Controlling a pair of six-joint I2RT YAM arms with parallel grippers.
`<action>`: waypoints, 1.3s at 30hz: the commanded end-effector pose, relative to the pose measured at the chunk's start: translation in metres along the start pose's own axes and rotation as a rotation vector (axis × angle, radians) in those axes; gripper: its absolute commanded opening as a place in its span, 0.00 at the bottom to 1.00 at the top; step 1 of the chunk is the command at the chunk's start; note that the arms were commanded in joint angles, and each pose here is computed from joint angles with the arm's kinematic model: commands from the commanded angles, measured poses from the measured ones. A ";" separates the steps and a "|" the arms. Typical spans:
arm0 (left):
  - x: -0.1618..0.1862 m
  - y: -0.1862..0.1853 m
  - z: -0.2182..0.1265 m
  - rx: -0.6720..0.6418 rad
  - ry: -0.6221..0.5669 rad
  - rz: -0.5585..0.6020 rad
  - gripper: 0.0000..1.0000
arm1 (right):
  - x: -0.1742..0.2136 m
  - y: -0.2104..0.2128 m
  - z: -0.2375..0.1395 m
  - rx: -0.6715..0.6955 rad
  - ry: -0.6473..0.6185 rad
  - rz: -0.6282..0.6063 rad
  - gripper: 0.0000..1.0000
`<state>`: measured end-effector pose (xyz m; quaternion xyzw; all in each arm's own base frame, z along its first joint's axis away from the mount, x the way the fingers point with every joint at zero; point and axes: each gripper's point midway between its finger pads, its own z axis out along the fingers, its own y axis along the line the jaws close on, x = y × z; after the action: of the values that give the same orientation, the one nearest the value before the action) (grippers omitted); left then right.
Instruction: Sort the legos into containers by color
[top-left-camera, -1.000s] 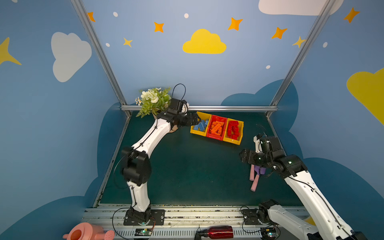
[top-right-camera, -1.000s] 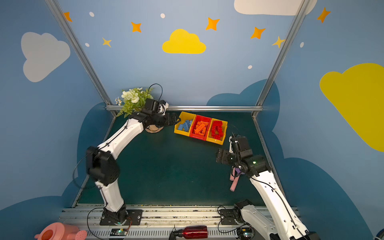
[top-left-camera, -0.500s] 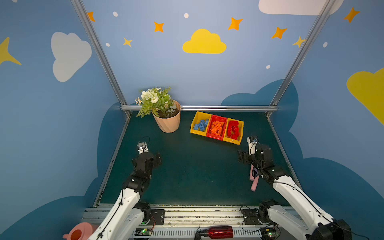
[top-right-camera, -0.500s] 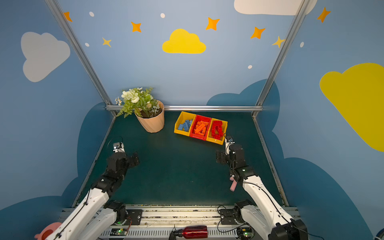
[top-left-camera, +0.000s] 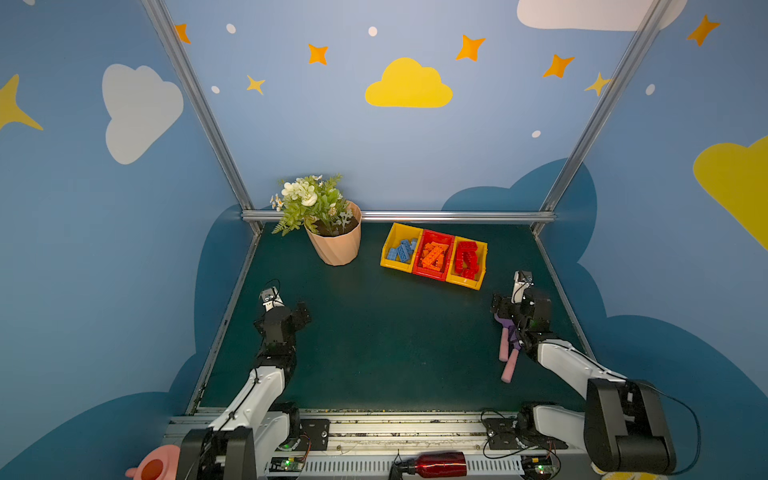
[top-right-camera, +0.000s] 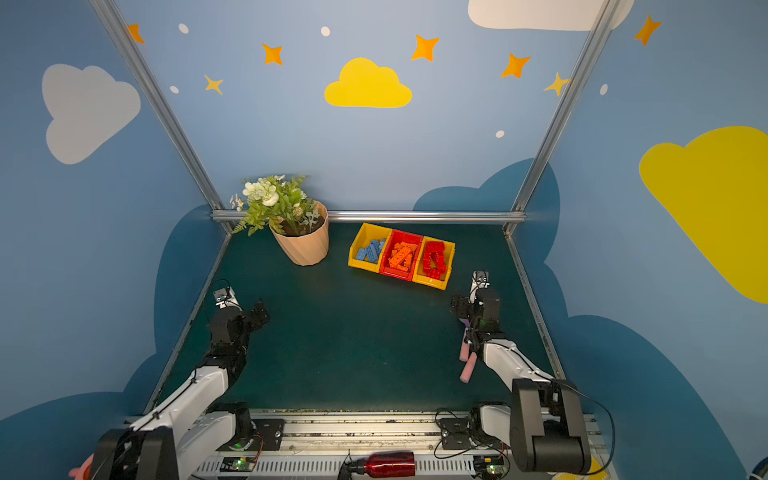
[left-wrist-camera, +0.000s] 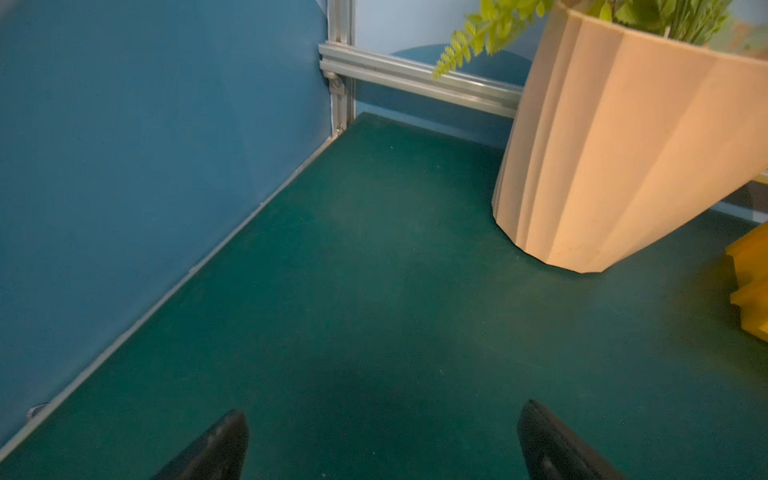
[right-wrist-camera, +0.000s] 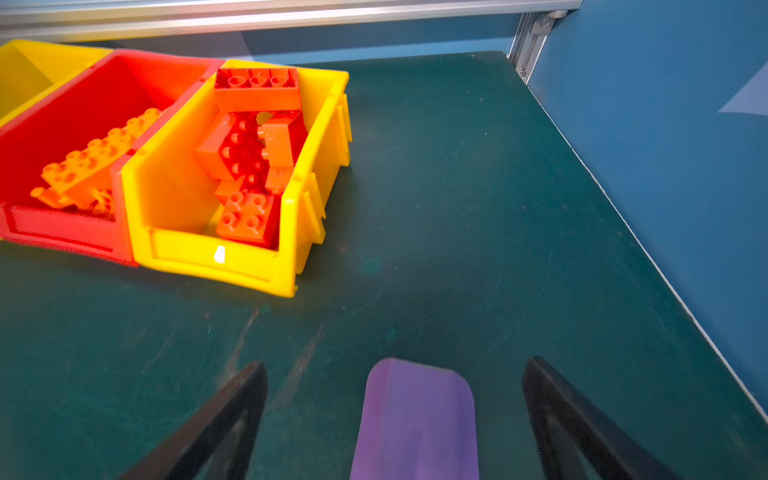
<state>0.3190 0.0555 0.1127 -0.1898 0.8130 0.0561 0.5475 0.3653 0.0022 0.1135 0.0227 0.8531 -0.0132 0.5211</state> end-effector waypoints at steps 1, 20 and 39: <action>-0.021 -0.016 0.010 0.079 -0.092 -0.037 1.00 | -0.013 0.005 0.008 -0.049 -0.080 0.013 0.94; 0.012 -0.044 0.068 0.153 0.065 0.049 1.00 | 0.010 0.024 0.034 -0.183 -0.061 -0.041 0.96; 0.012 -0.047 0.067 0.150 0.062 0.075 1.00 | 0.008 0.024 0.035 -0.181 -0.067 -0.044 0.95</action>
<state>0.3875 0.0287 0.0709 -0.1255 0.8430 0.0038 0.5231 0.3887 0.0225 0.0780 -0.0368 0.8409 0.0515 0.5375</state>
